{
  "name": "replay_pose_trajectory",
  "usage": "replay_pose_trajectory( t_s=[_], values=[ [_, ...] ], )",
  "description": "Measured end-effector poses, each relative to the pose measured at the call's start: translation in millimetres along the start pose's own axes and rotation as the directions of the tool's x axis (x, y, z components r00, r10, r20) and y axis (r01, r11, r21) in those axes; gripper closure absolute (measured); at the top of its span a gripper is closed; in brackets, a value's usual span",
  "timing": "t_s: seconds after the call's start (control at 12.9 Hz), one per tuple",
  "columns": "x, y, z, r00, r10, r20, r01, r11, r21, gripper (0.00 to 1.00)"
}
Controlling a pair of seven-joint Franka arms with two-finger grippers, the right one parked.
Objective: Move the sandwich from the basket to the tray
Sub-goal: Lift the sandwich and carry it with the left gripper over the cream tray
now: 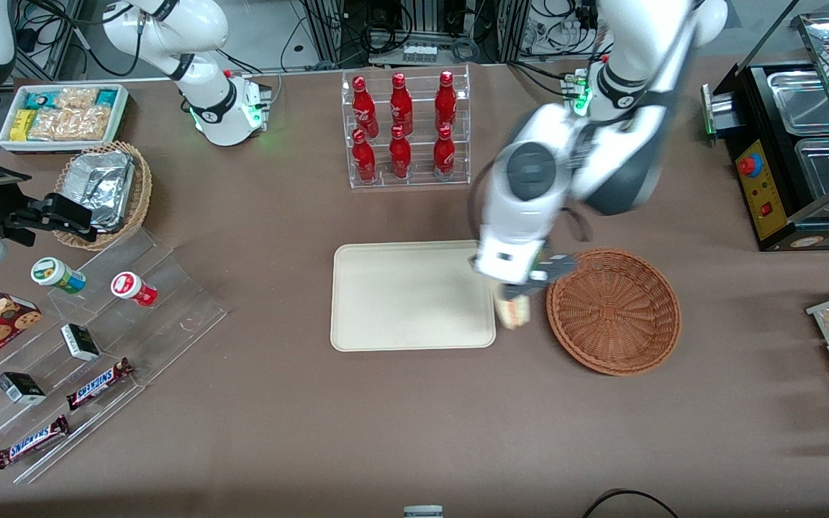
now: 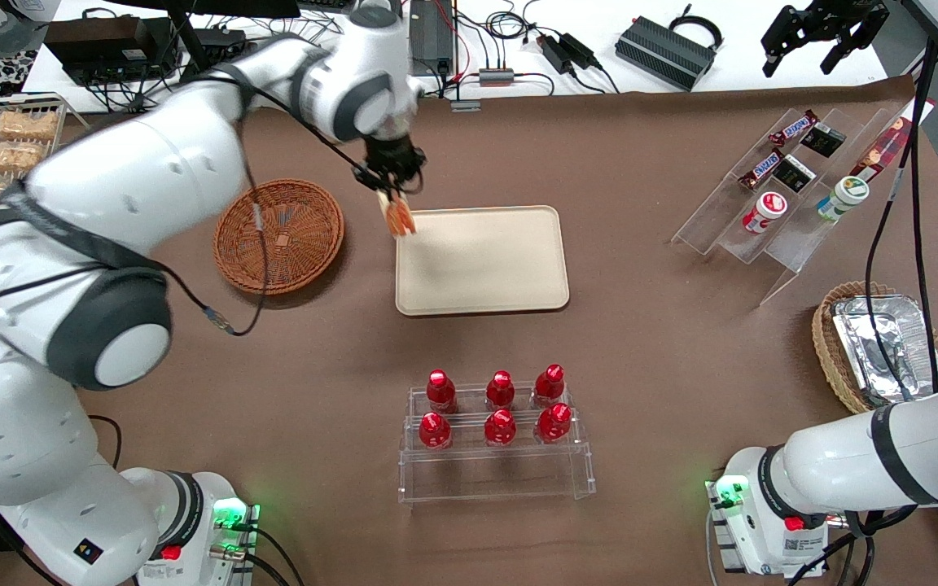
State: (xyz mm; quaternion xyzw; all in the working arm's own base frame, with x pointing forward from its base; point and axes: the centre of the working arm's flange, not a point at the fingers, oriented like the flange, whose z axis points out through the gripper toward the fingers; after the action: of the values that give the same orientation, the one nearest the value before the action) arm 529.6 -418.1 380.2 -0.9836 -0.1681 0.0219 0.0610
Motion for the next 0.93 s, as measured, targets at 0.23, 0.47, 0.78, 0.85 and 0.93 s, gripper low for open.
replay_pose_trajectory(
  t_s=[0.23, 0.47, 0.78, 0.85, 0.93],
  values=[
    [-30.4, 47.1, 67.7, 0.995, 0.097, -0.032, -0.095, 0.995, 0.043, 0.87],
    [-36.1, 61.5, 87.4, 0.988, 0.149, -0.042, -0.148, 0.988, 0.032, 0.87],
    [-50.8, 75.0, 91.1, 0.978, 0.199, -0.06, -0.2, 0.98, 0.003, 0.87],
    [-53.3, 78.7, 95.7, 0.977, 0.205, -0.066, -0.206, 0.979, -0.004, 0.87],
    [-54.5, 80.8, 102.3, 0.976, 0.208, -0.066, -0.209, 0.978, -0.003, 0.87]
  ],
)
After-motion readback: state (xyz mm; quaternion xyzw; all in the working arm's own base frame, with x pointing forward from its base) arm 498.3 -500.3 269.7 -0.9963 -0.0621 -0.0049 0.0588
